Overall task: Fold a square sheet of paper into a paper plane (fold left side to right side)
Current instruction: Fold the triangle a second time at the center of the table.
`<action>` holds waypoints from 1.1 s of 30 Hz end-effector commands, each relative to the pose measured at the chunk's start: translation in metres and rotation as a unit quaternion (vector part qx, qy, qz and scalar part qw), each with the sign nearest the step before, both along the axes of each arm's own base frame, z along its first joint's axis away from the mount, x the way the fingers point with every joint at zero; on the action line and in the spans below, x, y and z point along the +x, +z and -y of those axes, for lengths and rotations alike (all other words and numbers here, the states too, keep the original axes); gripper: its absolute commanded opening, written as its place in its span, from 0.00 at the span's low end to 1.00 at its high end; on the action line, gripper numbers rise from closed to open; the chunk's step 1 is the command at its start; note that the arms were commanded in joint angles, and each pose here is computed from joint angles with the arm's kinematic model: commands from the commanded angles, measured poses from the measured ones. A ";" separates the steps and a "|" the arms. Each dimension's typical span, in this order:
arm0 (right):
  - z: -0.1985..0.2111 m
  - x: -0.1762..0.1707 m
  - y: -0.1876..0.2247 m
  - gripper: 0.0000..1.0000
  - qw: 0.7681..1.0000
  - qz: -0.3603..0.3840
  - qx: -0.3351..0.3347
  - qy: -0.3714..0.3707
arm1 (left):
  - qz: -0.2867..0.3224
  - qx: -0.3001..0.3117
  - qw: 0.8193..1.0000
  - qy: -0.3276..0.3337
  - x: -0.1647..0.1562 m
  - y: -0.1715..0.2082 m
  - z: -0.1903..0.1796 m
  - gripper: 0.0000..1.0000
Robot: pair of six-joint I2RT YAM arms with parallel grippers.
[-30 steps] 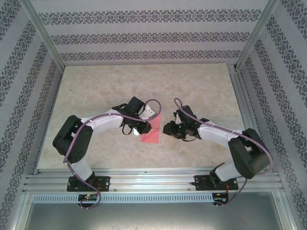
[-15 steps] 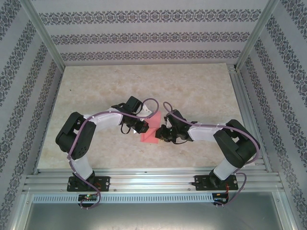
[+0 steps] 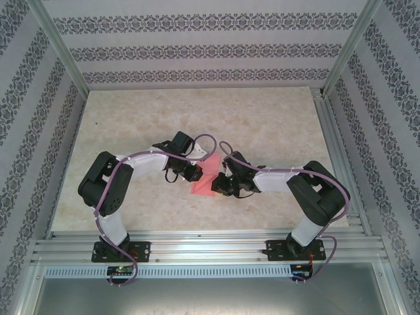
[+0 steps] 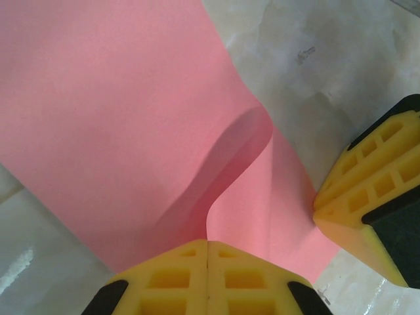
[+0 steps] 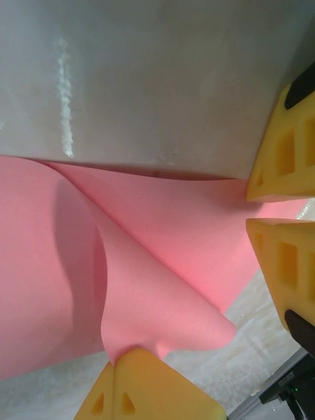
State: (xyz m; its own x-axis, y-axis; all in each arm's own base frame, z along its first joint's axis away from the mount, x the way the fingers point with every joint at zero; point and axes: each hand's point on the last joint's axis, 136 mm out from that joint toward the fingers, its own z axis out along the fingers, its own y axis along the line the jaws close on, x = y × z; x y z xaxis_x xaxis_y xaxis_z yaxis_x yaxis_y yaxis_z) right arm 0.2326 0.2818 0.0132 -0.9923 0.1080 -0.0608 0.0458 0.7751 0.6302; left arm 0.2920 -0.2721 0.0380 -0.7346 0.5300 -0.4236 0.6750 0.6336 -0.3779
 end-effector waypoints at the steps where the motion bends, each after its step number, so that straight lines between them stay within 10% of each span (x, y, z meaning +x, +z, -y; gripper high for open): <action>1: 0.011 -0.009 -0.017 0.16 0.999 -0.018 -0.047 0.005 | 0.023 -0.007 1.000 0.009 0.018 0.006 0.002 0.02; 33: 0.012 -0.010 -0.017 0.16 0.998 -0.018 -0.058 0.014 | 0.024 0.023 0.999 0.023 0.021 -0.011 -0.010 0.02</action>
State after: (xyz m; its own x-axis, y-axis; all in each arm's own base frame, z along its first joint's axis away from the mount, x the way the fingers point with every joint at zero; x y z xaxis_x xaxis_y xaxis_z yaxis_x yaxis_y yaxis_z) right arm 0.2319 0.2810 0.0127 -0.9944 0.0859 -0.0615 0.0313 0.7958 0.6048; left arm 0.3044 -0.2641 0.0265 -0.7445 0.5288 -0.4076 0.6598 0.6759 -0.3284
